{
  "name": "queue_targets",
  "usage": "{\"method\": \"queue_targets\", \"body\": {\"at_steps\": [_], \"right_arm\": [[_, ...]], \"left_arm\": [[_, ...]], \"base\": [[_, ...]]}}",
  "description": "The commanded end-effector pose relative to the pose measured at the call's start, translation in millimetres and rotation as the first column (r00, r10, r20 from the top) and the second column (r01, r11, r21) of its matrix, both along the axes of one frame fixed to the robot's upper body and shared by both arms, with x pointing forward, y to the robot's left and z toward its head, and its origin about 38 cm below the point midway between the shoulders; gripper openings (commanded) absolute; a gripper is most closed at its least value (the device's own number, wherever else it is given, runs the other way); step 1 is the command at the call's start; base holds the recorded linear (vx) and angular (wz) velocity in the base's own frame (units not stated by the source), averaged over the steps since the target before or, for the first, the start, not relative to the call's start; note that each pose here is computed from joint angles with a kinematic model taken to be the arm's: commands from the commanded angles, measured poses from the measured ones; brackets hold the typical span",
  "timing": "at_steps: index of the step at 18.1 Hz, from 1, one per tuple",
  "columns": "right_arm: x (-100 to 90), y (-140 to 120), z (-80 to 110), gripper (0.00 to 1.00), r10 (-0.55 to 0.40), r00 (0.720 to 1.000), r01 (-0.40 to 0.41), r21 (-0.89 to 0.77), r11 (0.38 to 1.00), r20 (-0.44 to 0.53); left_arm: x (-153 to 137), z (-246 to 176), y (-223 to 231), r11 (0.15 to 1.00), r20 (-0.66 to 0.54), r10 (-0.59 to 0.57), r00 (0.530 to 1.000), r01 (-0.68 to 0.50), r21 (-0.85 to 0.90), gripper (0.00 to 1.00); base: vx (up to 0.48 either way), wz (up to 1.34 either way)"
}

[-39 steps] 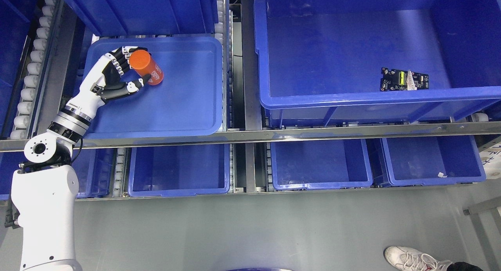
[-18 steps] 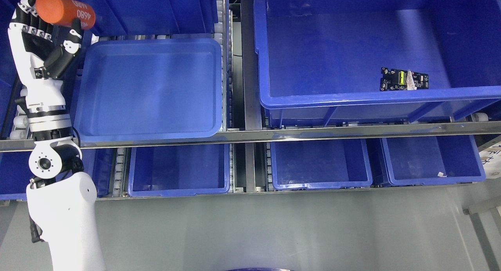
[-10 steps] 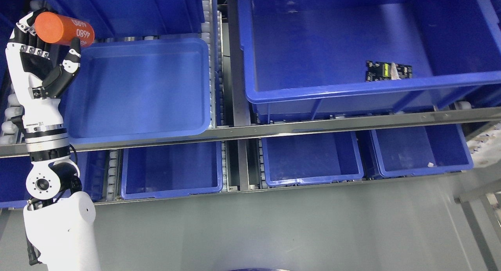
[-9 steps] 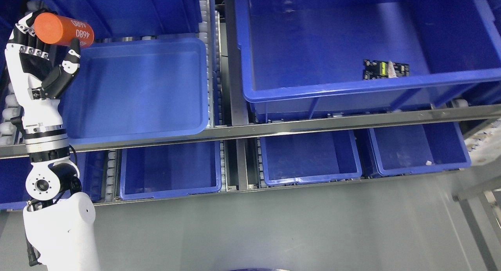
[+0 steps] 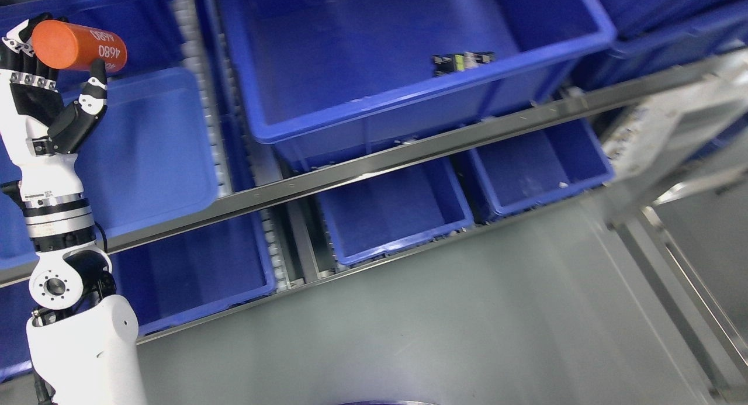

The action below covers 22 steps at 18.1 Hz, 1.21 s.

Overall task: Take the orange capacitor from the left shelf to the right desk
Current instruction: 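Hold the capacitor in the left hand while turning toward the steel table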

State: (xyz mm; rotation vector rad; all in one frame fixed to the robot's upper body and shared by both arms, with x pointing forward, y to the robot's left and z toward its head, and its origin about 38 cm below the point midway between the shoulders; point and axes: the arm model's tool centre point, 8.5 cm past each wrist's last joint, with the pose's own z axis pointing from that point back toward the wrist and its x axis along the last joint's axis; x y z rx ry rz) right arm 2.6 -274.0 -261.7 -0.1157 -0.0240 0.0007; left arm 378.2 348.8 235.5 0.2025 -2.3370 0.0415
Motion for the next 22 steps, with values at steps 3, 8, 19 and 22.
{"method": "queue_targets", "body": {"at_steps": [3, 8, 19, 22], "right_arm": [[-6.8, -11, 0.9, 1.00, -0.007, 1.000, 0.007, -0.018, 1.000, -0.001], [-6.8, -11, 0.9, 1.00, -0.007, 1.000, 0.007, -0.018, 1.000, -0.001], [-7.0, -11, 0.9, 1.00, -0.008, 1.000, 0.008, -0.018, 1.000, -0.003], [-6.8, -11, 0.9, 1.00, -0.007, 1.000, 0.007, -0.018, 1.000, -0.001]], "left_arm": [[-8, 13, 4, 1.000, 0.030, 0.013, 0.999, -0.014, 0.022, 0.27], [-10, 14, 6, 0.999, 0.046, 0.019, 0.999, -0.020, 0.028, 0.27], [-32, 39, 38, 0.989, 0.245, 0.139, 0.959, -0.149, 0.022, 0.27], [-37, 37, 45, 0.991, 0.259, 0.134, 0.957, -0.131, -0.029, 0.27]], "base": [[-0.068, -0.67], [-0.068, -0.65], [-0.042, -0.42], [-0.015, -0.32]]}}
